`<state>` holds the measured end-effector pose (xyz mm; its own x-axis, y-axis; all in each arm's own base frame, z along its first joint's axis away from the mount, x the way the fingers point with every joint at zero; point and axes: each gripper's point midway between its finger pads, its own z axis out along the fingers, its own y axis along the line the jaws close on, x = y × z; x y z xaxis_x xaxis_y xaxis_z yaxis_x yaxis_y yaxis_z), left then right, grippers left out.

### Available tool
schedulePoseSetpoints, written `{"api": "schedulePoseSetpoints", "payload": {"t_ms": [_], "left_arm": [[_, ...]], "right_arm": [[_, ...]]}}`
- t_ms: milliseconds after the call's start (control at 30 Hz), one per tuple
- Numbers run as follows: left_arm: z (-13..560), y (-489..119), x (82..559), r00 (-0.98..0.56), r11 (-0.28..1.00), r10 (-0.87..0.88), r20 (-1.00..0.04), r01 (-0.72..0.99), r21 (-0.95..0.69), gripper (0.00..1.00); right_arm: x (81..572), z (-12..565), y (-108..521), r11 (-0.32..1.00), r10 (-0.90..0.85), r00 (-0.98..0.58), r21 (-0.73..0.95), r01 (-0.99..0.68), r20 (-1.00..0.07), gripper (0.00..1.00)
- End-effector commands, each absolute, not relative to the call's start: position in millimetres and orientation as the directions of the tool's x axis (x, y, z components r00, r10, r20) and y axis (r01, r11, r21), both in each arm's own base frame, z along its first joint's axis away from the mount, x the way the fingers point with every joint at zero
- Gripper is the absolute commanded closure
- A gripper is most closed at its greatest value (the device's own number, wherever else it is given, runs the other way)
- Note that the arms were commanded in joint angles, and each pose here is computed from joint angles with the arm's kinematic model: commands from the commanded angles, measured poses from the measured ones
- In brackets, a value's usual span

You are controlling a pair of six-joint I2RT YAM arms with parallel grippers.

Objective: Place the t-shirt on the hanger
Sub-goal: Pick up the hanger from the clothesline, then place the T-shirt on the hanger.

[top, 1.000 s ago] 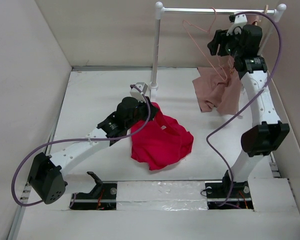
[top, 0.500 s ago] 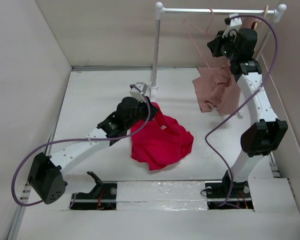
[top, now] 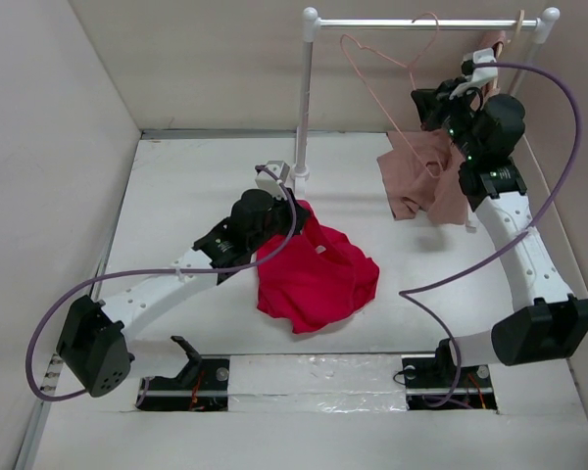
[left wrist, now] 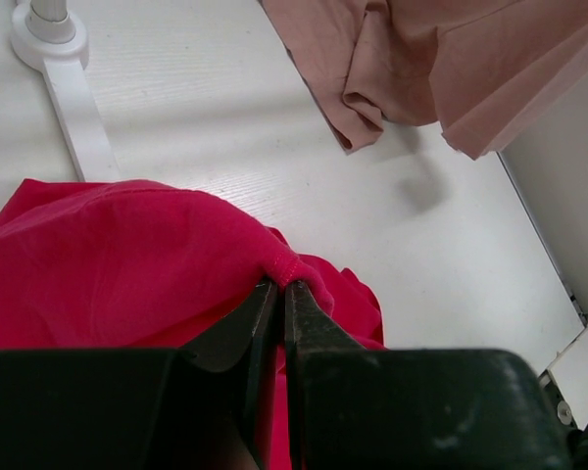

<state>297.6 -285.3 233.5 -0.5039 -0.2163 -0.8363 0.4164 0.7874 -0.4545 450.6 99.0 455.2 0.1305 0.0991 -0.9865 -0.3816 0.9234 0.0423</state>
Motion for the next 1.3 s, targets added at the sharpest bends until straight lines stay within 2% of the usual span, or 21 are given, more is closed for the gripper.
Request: {"api": "schedulePoseSetpoints", "payload": {"t_ms": [0,233,433,467,667,700,733,800,967,1267], "left_arm": [[270.3,-292.1,310.3,-0.427,0.762,-0.282,-0.859,0.444,-0.471,1.00],[272.5,-293.8,316.7,-0.419,0.754,-0.309,-0.854,0.439,-0.489,1.00],[285.5,-288.4,335.2,-0.398,0.746,-0.352,-0.847,0.427,-0.511,1.00],[284.3,-287.2,340.2,-0.398,0.751,-0.354,-0.846,0.418,-0.511,1.00],[284.7,-264.0,371.7,-0.371,0.783,-0.381,-0.847,0.358,-0.508,1.00],[285.6,-260.1,375.7,-0.366,0.785,-0.387,-0.846,0.351,-0.511,1.00],[285.6,-253.6,381.8,-0.362,0.789,-0.393,-0.845,0.339,-0.512,1.00],[287.6,-250.8,384.9,-0.353,0.789,-0.401,-0.845,0.336,-0.514,1.00],[284.9,-244.6,394.8,-0.349,0.802,-0.398,-0.848,0.316,-0.506,1.00],[292.9,-251.5,390.5,-0.348,0.792,-0.393,-0.851,0.343,-0.506,1.00]], "right_arm": [[448.3,449.2,99.1,0.925,0.136,0.165,0.066,-0.374,-0.977,1.00],[435.3,429.3,110.1,0.901,0.164,0.127,0.096,-0.423,-0.978,1.00],[391.3,405.7,133.5,0.874,0.200,0.079,0.141,-0.465,-0.977,1.00],[380.5,384.8,145.3,0.860,0.206,0.033,0.164,-0.484,-0.978,1.00],[297.2,358.5,170.6,0.825,0.214,-0.053,0.210,-0.525,-0.975,1.00],[284.7,334.4,172.1,0.823,0.185,-0.126,0.223,-0.523,-0.975,1.00],[267.6,339.2,167.1,0.819,0.200,-0.112,0.229,-0.526,-0.973,1.00],[243.6,313.9,169.2,0.806,0.174,-0.198,0.255,-0.534,-0.965,1.00],[193.2,294.6,164.4,0.756,0.183,-0.291,0.324,-0.568,-0.939,1.00],[185.7,277.3,170.1,0.755,0.135,-0.318,0.305,-0.580,-0.939,1.00]]}}
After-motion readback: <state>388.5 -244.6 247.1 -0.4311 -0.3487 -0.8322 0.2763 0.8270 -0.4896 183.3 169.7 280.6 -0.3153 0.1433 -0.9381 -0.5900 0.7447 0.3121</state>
